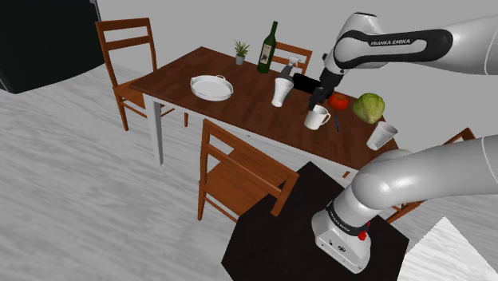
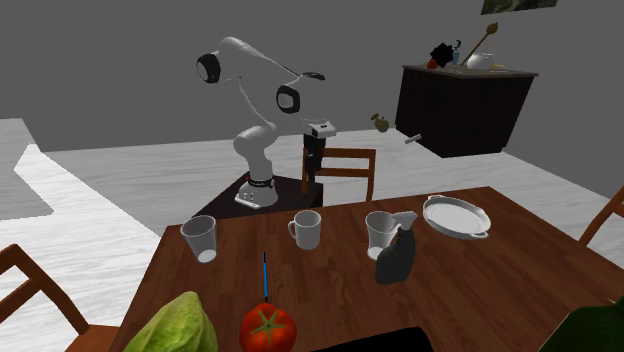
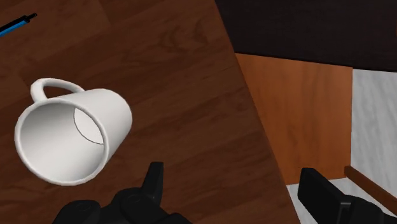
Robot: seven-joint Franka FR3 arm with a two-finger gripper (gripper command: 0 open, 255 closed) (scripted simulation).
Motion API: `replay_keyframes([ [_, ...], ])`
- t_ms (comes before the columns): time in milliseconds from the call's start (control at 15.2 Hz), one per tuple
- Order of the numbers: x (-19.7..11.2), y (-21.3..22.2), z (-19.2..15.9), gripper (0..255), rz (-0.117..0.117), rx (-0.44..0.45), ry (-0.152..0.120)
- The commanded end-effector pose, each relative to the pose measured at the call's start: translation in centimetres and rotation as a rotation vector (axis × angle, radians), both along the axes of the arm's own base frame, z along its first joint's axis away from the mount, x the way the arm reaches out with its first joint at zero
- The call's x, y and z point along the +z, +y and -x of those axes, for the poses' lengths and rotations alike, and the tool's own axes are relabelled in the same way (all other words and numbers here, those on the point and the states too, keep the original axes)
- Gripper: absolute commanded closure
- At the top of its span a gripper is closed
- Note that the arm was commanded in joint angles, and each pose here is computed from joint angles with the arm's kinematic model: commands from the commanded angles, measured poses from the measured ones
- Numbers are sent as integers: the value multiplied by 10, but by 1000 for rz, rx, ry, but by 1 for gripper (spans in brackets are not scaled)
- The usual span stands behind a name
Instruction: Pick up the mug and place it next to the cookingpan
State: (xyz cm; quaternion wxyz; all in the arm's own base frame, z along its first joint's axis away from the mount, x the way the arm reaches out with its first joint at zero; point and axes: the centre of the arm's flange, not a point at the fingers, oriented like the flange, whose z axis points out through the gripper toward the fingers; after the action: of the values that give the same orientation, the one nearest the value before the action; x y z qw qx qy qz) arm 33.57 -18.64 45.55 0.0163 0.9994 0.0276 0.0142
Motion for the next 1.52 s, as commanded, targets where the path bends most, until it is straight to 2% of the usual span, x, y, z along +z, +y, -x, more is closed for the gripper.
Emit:
replay_keyframes([
  [0,-15,-24,-4,0,8,6,-7],
  [528,-66,-103,-16,0,33,23,-27],
  [1056,-106,-106,-19,0,33,23,-27],
  [1452,-106,-106,-19,0,33,23,-27],
])
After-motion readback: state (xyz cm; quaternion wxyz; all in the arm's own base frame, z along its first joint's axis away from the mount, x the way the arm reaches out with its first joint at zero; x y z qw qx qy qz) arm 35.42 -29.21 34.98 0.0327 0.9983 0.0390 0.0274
